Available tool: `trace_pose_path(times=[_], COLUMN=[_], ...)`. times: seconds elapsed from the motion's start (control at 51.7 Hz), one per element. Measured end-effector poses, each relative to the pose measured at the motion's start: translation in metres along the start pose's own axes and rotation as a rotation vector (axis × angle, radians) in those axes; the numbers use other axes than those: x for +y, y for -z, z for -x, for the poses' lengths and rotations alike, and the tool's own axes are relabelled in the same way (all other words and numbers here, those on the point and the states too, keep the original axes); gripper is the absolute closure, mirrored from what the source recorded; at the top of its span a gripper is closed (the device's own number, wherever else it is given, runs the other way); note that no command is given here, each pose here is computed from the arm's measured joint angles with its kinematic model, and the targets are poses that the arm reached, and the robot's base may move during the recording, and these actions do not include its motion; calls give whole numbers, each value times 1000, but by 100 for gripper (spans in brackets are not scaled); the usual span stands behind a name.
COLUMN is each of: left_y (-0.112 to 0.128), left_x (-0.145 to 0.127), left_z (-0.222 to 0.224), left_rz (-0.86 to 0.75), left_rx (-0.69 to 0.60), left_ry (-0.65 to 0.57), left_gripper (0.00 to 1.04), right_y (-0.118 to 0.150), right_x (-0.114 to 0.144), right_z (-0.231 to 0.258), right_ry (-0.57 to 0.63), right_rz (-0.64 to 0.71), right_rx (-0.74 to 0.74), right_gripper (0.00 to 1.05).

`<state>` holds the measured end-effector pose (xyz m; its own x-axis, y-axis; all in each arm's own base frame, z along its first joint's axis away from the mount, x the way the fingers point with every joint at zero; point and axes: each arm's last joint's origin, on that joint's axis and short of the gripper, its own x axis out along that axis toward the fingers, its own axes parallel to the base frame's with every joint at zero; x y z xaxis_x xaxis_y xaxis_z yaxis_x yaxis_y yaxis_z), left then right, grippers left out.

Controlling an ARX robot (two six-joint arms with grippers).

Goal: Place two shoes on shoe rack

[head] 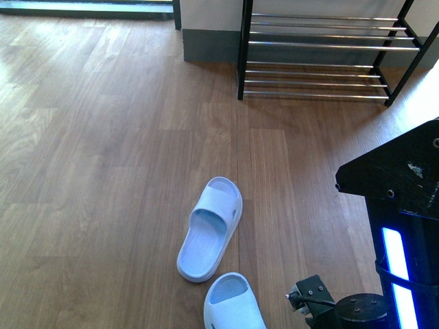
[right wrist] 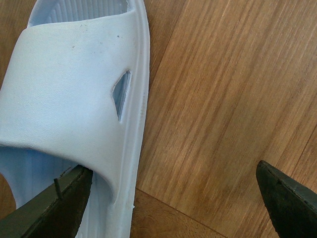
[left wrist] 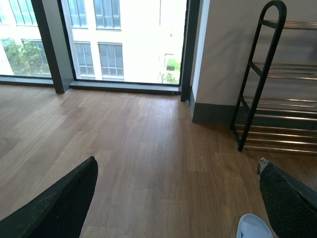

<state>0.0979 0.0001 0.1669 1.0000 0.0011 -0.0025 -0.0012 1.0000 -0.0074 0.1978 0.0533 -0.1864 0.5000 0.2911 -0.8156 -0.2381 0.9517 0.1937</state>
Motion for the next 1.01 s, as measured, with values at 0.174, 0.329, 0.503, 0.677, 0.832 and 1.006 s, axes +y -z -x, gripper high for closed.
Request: trace_pose_path(times=[0.174, 0.329, 0.503, 0.677, 0.832, 1.006], left_y=[0, 0, 0, 0, 0, 0], left_x=[0, 0, 0, 0, 0, 0], left_z=[0, 0, 0, 0, 0, 0], left_rz=[0, 0, 0, 0, 0, 0], left_rx=[0, 0, 0, 0, 0, 0], left_ry=[0, 0, 0, 0, 0, 0], left_gripper=[9, 9, 9, 9, 9, 9], right_y=[0, 0, 0, 0, 0, 0], right_x=[0, 0, 0, 0, 0, 0], right_z=[0, 0, 0, 0, 0, 0], right_ry=[0, 0, 1, 5, 5, 5], right_rz=[0, 0, 0, -2, -4, -4], right_rx=[0, 0, 0, 0, -1, -1], right_gripper=[9, 9, 9, 9, 9, 9])
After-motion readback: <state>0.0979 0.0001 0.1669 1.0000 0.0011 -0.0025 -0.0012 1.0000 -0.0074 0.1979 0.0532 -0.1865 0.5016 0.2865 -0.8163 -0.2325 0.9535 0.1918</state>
